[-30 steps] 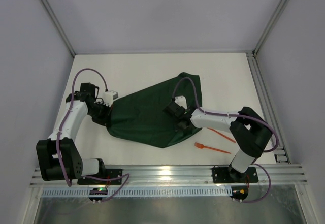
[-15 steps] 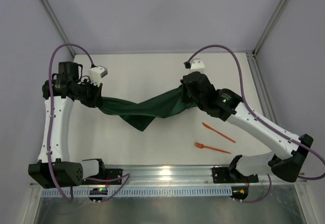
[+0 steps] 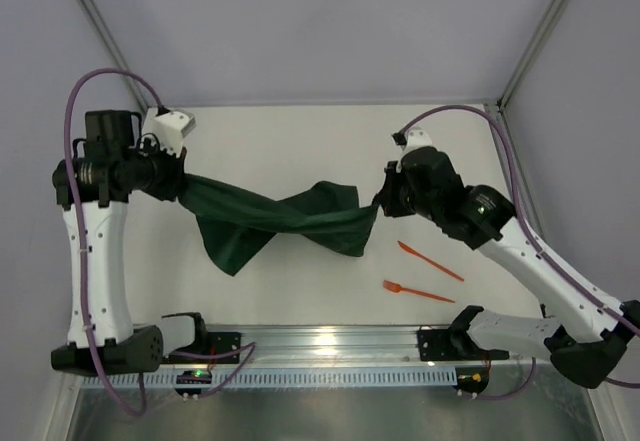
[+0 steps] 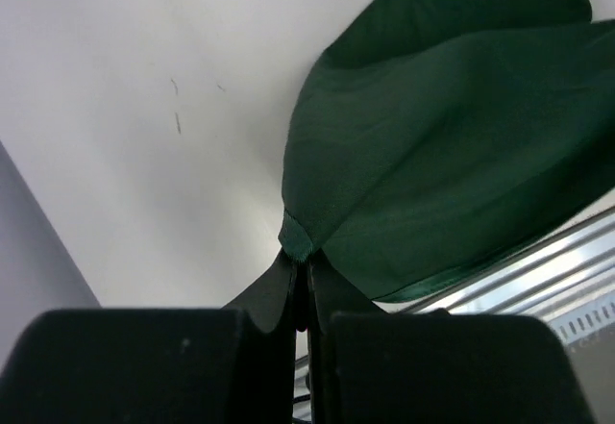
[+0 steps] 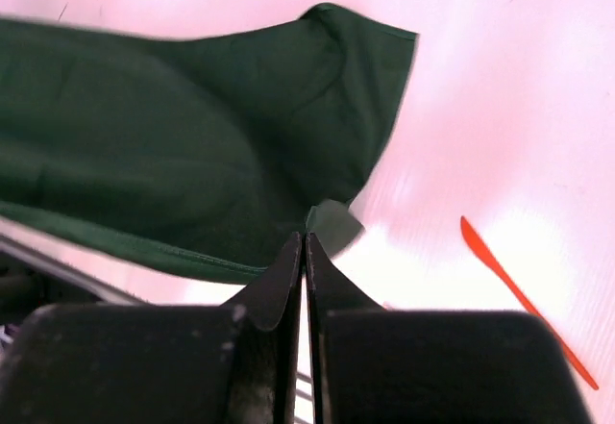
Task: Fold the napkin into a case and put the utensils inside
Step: Pick up the crumpled napkin from the center of the board, then flatten out the crumpled napkin at the center of the board.
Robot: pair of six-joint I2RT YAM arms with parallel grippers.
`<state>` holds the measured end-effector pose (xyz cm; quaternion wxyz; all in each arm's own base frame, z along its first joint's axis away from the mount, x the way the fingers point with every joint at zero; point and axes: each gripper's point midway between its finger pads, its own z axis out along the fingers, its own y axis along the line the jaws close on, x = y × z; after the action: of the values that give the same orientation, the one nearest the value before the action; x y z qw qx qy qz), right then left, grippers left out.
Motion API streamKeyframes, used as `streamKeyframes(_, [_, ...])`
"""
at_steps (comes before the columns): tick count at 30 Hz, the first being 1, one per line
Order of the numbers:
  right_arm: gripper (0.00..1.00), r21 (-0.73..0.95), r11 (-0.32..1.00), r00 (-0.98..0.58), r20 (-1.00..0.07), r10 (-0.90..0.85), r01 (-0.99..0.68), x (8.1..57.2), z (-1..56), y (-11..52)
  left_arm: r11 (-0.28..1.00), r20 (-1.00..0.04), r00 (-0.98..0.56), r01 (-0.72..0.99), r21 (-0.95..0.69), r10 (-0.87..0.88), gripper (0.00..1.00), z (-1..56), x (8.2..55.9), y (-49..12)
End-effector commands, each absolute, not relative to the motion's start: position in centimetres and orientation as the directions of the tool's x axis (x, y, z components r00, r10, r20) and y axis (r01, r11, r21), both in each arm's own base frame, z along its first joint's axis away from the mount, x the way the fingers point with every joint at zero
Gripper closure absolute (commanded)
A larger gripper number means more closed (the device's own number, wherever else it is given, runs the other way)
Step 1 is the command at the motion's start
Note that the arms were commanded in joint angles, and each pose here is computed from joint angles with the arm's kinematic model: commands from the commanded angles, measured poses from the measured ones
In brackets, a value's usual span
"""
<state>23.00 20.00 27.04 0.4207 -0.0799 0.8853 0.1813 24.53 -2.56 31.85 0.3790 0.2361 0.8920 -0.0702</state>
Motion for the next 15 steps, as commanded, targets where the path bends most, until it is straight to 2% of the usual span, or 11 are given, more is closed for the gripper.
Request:
streamKeyframes(1, [0.96,0.341,0.871,-0.569,-0.818,0.089,-0.353,28.2,31.0,21.8,0.916,-0.598,-0.757,0.391,-0.092,0.263,1.00,29.2,27.3,-2.4])
streamKeyframes(2, [0.96,0.320,0.882,-0.579,-0.813,0.067,-0.347,30.7,29.9,22.4,0.907,-0.627,-0.740,0.401,-0.124,0.242,1.00,30.0,28.6,-3.1])
streamKeyframes(3, [0.96,0.329,0.876,-0.514,-0.851,0.113,-0.353,33.4,33.2,22.3,0.908,-0.684,-0.694,0.404,-0.112,0.225,1.00,32.3,30.1,-3.4])
streamKeyframes(8, [0.96,0.267,0.887,-0.393,-0.913,0.108,-0.377,42.4,39.6,24.6,0.932,-0.834,-0.532,0.358,-0.065,0.147,1.00,38.1,37.4,-3.3])
streamKeyframes(12, [0.96,0.314,0.860,-0.163,-0.949,0.270,-0.402,49.2,48.6,25.8,0.964,-0.893,-0.441,0.264,-0.032,0.091,1.00,40.8,44.0,-1.8])
streamKeyframes(13, [0.96,0.331,0.857,-0.108,-0.943,0.314,-0.396,50.2,50.3,24.7,0.972,-0.930,-0.357,0.233,0.000,0.085,1.00,44.0,44.7,-1.3])
streamKeyframes(15, [0.96,0.372,0.842,0.009,-0.913,0.407,-0.390,51.4,53.5,23.1,0.982,-0.953,-0.295,0.188,0.006,0.063,1.00,45.5,47.0,-0.6])
